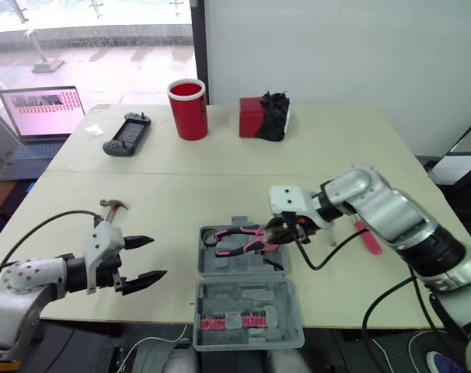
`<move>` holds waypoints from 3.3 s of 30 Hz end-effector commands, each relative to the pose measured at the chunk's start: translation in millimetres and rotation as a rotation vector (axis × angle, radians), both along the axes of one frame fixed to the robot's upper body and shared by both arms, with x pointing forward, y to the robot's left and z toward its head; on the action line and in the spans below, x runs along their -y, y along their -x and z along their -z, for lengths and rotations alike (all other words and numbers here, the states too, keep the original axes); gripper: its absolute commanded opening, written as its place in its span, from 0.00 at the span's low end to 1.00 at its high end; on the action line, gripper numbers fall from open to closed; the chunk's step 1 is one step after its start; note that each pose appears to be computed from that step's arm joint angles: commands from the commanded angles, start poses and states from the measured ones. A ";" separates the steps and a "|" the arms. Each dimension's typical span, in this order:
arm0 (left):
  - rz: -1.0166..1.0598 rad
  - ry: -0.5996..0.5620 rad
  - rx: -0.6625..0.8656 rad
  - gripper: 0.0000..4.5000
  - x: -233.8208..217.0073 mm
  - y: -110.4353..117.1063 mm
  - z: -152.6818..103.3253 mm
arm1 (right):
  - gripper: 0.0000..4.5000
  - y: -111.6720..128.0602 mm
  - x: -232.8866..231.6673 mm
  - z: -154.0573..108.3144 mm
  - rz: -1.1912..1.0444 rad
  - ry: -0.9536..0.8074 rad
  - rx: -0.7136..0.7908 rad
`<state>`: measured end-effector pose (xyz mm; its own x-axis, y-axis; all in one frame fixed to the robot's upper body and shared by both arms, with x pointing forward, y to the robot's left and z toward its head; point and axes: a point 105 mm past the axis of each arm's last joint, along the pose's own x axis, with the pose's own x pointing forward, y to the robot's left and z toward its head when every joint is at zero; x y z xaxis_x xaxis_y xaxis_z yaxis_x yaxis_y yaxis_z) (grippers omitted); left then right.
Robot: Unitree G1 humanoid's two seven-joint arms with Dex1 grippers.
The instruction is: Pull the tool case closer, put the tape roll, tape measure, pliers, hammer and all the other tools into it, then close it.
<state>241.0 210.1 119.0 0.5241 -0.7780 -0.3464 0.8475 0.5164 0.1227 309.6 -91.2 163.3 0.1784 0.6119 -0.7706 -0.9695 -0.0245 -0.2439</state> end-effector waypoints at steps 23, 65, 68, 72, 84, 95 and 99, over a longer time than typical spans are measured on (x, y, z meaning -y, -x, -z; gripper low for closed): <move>0.026 -0.033 0.021 1.00 -1.3 -2.9 -10.7 | 0.21 5.3 -40.1 52.5 0.037 0.050 -0.015; 0.095 -0.026 -0.001 1.00 2.6 -4.6 5.6 | 0.01 -4.0 -41.5 82.7 0.099 -0.384 0.026; 0.092 -0.029 -0.003 1.00 0.9 -4.8 6.8 | 0.01 -10.9 -37.7 89.5 0.157 -0.396 0.000; 0.095 -0.031 -0.002 1.00 2.1 -5.8 6.5 | 0.01 -9.2 -32.6 107.1 0.176 -0.352 -0.041; 0.105 -0.038 0.000 1.00 8.7 -7.2 0.9 | 0.01 -1.3 -22.8 143.4 0.168 -0.278 -0.074; -0.027 -0.007 0.052 1.00 -12.6 -20.8 -6.0 | 0.06 -23.9 11.2 34.9 0.215 -0.688 0.089; -0.162 0.005 0.106 1.00 -41.9 -24.3 -4.2 | 0.37 -24.2 59.8 26.0 0.340 -0.717 0.136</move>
